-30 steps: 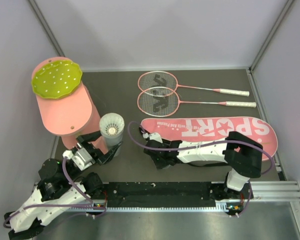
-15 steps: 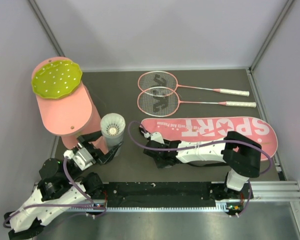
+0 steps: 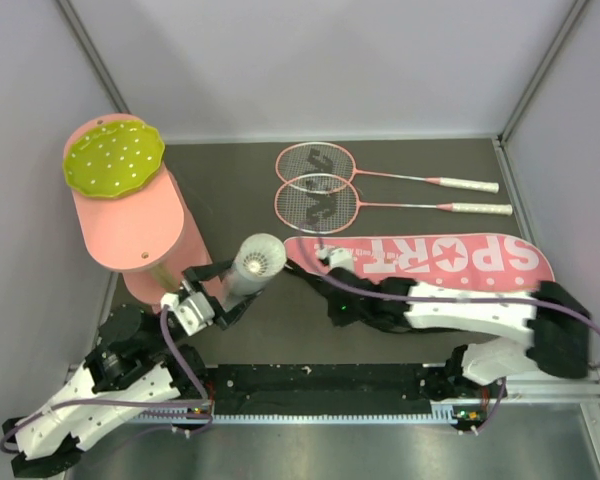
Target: Pack up the badminton gear
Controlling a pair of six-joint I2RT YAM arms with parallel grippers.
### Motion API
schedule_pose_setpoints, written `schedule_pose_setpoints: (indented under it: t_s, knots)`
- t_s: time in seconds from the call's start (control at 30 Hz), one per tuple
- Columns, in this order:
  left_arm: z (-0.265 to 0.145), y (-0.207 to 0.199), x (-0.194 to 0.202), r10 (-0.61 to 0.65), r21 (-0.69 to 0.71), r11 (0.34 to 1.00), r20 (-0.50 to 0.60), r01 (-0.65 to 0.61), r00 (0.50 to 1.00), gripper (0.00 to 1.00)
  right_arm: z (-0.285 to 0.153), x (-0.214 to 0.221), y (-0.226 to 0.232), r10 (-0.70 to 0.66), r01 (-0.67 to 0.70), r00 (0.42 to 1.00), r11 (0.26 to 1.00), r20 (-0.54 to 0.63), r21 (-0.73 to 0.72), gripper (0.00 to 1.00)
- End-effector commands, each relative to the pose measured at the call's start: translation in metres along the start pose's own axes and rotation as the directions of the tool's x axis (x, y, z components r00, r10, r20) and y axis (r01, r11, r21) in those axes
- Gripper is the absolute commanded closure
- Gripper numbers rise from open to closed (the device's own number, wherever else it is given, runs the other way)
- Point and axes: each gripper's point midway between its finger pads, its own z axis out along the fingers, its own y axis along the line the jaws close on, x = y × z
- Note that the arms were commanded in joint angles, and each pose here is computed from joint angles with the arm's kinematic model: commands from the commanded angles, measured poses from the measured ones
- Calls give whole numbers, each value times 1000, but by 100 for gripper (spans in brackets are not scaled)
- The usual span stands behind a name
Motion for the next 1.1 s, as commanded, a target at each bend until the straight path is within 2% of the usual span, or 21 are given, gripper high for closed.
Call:
schedule_pose_setpoints:
  t_s: [0.0,0.07,0.1,0.17,0.2,0.33,0.37,0.47,0.57,0.7,1.07]
  knots:
    - [12,-12,-8,32,86,996,29,-35,999,100,-68,-53,-14,177,-128,965,961,192,-243,100]
    - [16,-16,-2,36,106,994,9,-37,999,100,-90,-56,-20,222,-147,955,931,197,-336,100]
    - [17,-19,0,38,123,992,5,-38,999,100,-110,-69,-38,285,-177,923,911,260,-372,100]
    - [22,-24,9,41,151,988,-25,-37,999,100,-134,-72,-44,305,-162,912,881,273,-444,100]
    - [25,-28,11,41,171,985,-33,-35,999,100,-161,-83,-45,317,-129,889,866,330,-484,100]
    - [38,-59,44,57,335,942,-137,-8,989,100,-222,-94,-32,247,16,890,823,383,-568,100]
    - [40,-64,48,60,359,933,-150,-2,987,100,-228,-90,-32,235,17,899,823,368,-567,100]
    - [44,-79,61,70,432,902,-178,14,982,100,-271,-101,-30,222,76,878,811,425,-581,100]
    - [45,-88,71,76,469,883,-187,21,979,100,-296,-99,-15,186,145,888,754,420,-640,100]
    - [47,-94,80,82,498,867,-209,34,974,100,-297,-85,-7,114,166,928,725,354,-668,100]
    - [51,-102,94,78,523,848,-273,80,959,100,-292,-78,14,78,177,948,675,308,-716,100]
